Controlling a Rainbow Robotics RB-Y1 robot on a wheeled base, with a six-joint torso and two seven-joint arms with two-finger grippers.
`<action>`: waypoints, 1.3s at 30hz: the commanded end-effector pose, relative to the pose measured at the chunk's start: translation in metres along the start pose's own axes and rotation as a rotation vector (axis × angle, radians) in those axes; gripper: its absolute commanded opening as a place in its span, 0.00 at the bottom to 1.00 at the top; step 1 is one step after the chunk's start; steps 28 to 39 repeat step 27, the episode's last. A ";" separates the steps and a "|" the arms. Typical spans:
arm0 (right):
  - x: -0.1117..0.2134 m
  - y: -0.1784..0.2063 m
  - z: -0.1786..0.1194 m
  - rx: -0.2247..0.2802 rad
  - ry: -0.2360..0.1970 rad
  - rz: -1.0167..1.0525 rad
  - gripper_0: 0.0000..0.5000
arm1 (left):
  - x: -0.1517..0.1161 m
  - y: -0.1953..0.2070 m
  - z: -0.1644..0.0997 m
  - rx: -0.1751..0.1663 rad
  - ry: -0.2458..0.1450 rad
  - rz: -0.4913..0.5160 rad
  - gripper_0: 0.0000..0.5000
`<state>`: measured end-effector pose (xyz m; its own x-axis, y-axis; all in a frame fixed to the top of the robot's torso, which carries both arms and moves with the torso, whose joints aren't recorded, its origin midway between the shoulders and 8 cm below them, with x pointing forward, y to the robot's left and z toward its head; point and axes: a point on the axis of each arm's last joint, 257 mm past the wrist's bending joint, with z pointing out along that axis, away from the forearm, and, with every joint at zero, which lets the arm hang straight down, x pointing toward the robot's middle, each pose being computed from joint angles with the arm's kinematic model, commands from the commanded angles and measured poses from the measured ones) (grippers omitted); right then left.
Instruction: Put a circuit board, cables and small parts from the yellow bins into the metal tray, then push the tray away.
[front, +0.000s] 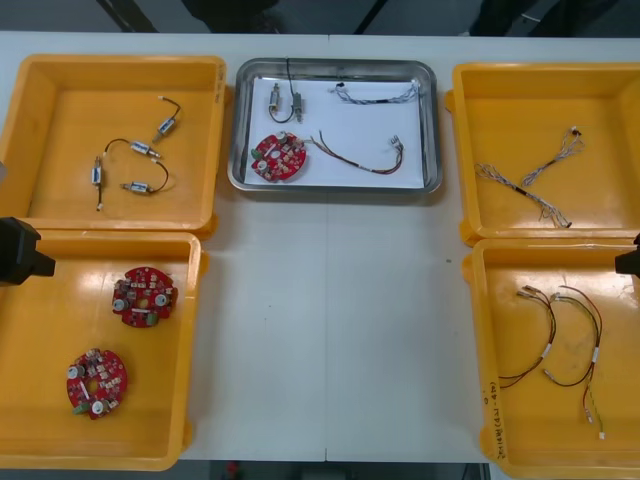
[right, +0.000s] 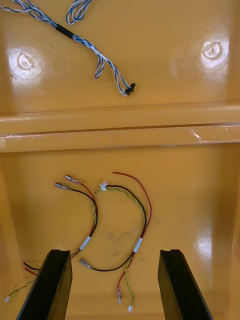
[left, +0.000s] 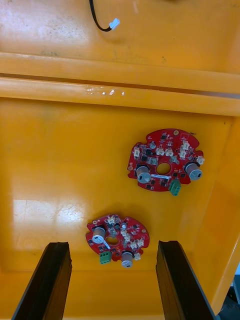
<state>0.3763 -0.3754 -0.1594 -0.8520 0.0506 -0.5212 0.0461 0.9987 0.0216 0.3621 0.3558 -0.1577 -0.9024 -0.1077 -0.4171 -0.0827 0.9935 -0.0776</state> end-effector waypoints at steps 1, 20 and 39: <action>0.005 -0.018 -0.007 0.045 0.009 -0.043 1.00 | -0.002 0.014 -0.013 -0.043 -0.021 0.047 1.00; 0.005 -0.018 -0.007 0.045 0.009 -0.043 1.00 | -0.002 0.014 -0.013 -0.043 -0.021 0.047 1.00; 0.005 -0.018 -0.007 0.045 0.009 -0.043 1.00 | -0.002 0.014 -0.013 -0.043 -0.021 0.047 1.00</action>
